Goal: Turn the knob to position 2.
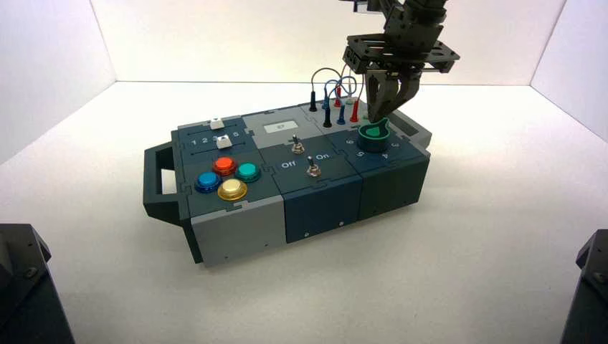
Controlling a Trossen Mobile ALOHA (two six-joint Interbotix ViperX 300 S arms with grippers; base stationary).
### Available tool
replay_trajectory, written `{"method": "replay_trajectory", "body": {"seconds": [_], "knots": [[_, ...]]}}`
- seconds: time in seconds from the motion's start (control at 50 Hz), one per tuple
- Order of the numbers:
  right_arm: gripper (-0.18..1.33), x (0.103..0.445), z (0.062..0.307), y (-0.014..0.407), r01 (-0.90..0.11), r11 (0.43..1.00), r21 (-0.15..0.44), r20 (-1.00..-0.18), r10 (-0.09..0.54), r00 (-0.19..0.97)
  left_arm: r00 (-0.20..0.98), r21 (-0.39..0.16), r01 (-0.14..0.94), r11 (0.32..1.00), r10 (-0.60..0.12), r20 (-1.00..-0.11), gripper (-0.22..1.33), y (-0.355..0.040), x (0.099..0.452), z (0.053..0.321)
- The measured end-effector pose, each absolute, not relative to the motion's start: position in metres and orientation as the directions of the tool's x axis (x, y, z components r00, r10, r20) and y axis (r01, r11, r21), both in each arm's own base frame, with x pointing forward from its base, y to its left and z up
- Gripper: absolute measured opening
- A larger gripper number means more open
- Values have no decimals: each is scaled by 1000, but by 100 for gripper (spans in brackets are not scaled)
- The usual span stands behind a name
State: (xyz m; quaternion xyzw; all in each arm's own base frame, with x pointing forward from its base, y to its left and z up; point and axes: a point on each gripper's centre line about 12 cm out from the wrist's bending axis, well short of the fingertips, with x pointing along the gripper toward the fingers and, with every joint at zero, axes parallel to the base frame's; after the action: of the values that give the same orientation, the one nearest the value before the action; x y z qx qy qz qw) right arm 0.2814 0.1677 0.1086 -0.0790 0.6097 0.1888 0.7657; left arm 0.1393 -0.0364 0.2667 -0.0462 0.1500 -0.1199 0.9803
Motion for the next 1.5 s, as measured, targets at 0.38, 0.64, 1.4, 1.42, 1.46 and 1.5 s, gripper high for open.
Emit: {"method": "replay_trajectory", "body": {"seconds": [0.38, 0.64, 1.4, 1.42, 1.46, 1.5], "knots": [[-14, 280, 108, 167, -384, 917, 109, -966, 189, 177, 926, -128, 221, 967, -249, -284, -16, -36, 139, 266], [-14, 280, 108, 167, -387, 916, 106, -967, 186, 175, 927, -128, 219, 967, -248, -283, -16, -36, 139, 266], [-14, 286, 109, 168, -394, 914, 94, -964, 183, 193, 926, -128, 221, 967, -249, -284, -16, -36, 139, 266], [-14, 287, 109, 169, -394, 914, 95, -963, 184, 196, 926, -128, 219, 967, -247, -284, -16, -36, 139, 266], [-14, 290, 112, 170, -396, 913, 94, -960, 188, 205, 926, -128, 219, 967, -247, -284, -16, -36, 139, 266], [-14, 292, 114, 171, -397, 913, 95, -958, 192, 213, 926, -128, 221, 967, -249, -284, -16, -36, 139, 266]]}}
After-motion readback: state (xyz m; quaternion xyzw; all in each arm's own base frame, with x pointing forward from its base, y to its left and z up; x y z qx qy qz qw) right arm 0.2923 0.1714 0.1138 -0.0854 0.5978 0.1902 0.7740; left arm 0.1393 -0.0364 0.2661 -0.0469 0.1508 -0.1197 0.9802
